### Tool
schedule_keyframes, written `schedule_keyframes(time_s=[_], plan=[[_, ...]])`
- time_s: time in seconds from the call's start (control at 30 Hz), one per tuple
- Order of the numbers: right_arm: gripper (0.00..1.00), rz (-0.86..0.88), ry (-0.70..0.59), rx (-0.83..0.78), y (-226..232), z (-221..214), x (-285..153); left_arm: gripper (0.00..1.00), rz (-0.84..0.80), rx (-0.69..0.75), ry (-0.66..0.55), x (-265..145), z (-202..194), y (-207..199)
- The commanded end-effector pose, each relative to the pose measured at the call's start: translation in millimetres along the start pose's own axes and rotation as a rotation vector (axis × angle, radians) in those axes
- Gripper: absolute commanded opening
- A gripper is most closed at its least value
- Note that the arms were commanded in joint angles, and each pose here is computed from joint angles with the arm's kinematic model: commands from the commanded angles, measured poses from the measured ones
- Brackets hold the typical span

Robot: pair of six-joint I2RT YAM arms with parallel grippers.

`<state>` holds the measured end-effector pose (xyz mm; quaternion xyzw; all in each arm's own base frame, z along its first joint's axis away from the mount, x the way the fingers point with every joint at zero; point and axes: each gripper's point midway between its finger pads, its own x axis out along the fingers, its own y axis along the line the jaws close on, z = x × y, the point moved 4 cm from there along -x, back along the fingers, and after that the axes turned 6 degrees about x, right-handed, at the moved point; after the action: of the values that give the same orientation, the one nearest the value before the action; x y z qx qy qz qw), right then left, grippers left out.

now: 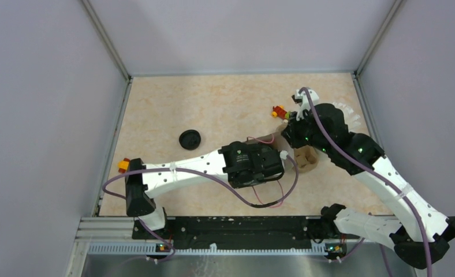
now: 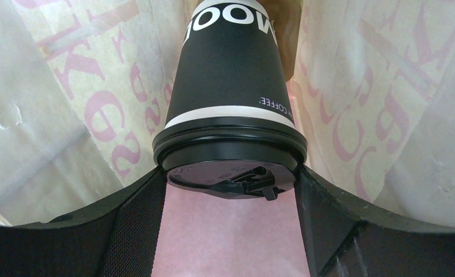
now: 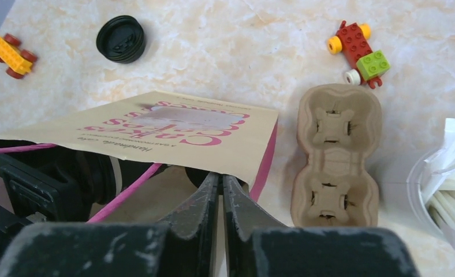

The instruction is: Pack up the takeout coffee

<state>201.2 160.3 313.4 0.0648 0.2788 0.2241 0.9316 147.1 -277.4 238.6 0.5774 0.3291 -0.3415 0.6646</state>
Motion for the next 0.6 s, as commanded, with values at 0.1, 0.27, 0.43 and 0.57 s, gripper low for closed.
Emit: schedule_keyframes(time_s=[0.1, 0.27, 0.43, 0.57], plan=[[0.23, 0.042, -0.025, 0.083, 8.1, 12.1, -15.9, 0.5, -0.013, -0.016, -0.022, -5.2, -9.4, -0.9], [0.28, 0.046, -0.007, 0.112, 10.2, 12.7, -22.9, 0.5, -0.016, -0.018, -0.031, -6.5, -9.6, -0.8], [0.25, 0.023, 0.005, 0.114, 6.6, 8.5, -20.8, 0.49, -0.017, -0.016, -0.035, -7.4, -10.0, -0.5], [0.19, 0.024, 0.034, 0.111, 5.6, -1.0, -15.7, 0.5, -0.021, -0.021, -0.049, -9.6, -7.6, 0.6]])
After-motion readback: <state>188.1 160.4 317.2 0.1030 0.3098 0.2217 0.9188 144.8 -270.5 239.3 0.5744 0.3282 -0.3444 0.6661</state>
